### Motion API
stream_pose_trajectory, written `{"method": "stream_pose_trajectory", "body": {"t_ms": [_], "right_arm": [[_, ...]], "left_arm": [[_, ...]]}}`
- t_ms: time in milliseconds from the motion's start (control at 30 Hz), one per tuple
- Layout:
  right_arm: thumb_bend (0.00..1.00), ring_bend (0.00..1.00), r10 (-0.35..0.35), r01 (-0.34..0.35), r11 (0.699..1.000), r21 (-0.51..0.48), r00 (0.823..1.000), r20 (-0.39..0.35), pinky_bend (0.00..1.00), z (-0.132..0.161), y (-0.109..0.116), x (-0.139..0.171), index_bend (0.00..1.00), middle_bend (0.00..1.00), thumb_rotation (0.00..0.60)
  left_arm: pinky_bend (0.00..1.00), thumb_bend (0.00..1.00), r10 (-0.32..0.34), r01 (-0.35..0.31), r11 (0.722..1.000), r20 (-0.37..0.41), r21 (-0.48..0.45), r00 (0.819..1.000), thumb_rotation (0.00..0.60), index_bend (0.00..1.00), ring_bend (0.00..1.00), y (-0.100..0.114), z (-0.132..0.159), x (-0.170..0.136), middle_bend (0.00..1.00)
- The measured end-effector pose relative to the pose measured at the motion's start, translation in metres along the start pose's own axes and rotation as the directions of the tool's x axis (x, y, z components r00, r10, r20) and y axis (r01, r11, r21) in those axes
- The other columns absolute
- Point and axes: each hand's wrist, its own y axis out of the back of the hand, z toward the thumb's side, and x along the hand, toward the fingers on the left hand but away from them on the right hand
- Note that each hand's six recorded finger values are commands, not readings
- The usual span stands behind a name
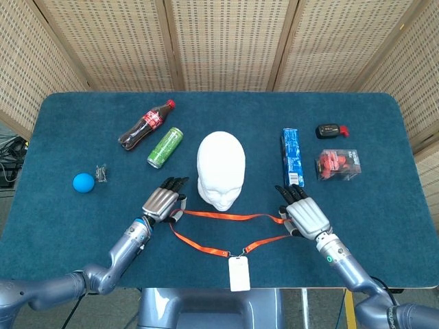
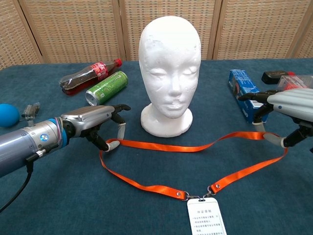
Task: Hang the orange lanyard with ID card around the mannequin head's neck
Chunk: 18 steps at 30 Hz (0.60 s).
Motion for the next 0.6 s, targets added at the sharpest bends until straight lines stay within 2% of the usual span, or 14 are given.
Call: {"method": "stream_pose_trajectory", "body": {"t_ms": [267, 400, 500, 600], "right_arm": [[0.73, 0.0, -0.019, 0.019, 1.0, -0.005, 0.999, -0.026, 0.0, 0.006, 0.002, 0.004, 0.7, 0.0, 0.6], [0.73, 0.0, -0.067, 0.068, 0.998, 0.015, 0.995, -0.068, 0.0, 0.014, 0.01, 0.009, 0.71, 0.0, 0.6], [0.73, 0.0, -0.107, 0.111, 0.993, 0.041, 0.989, -0.1, 0.0, 0.022, 0.015, 0.016, 0.71, 0.0, 0.6], [0.73, 0.0, -0.119, 0.127, 0.99, 0.068, 0.986, -0.117, 0.0, 0.026, 0.016, 0.021, 0.71, 0.0, 0.6]], "left_arm": [[0.0, 0.45, 0.041, -0.043, 0.998, 0.048, 0.038, 0.998, 0.6, 0.67, 0.0, 0.006, 0.005, -0.008, 0.0], [0.0, 0.47, 0.101, -0.109, 0.992, 0.114, 0.065, 0.988, 0.6, 0.67, 0.0, 0.013, 0.008, -0.021, 0.0], [0.0, 0.47, 0.184, -0.2, 0.977, 0.189, 0.071, 0.965, 0.6, 0.67, 0.0, 0.024, 0.01, -0.036, 0.0], [0.0, 0.47, 0.256, -0.281, 0.958, 0.273, 0.057, 0.927, 0.6, 0.67, 0.0, 0.034, 0.014, -0.052, 0.0]]}}
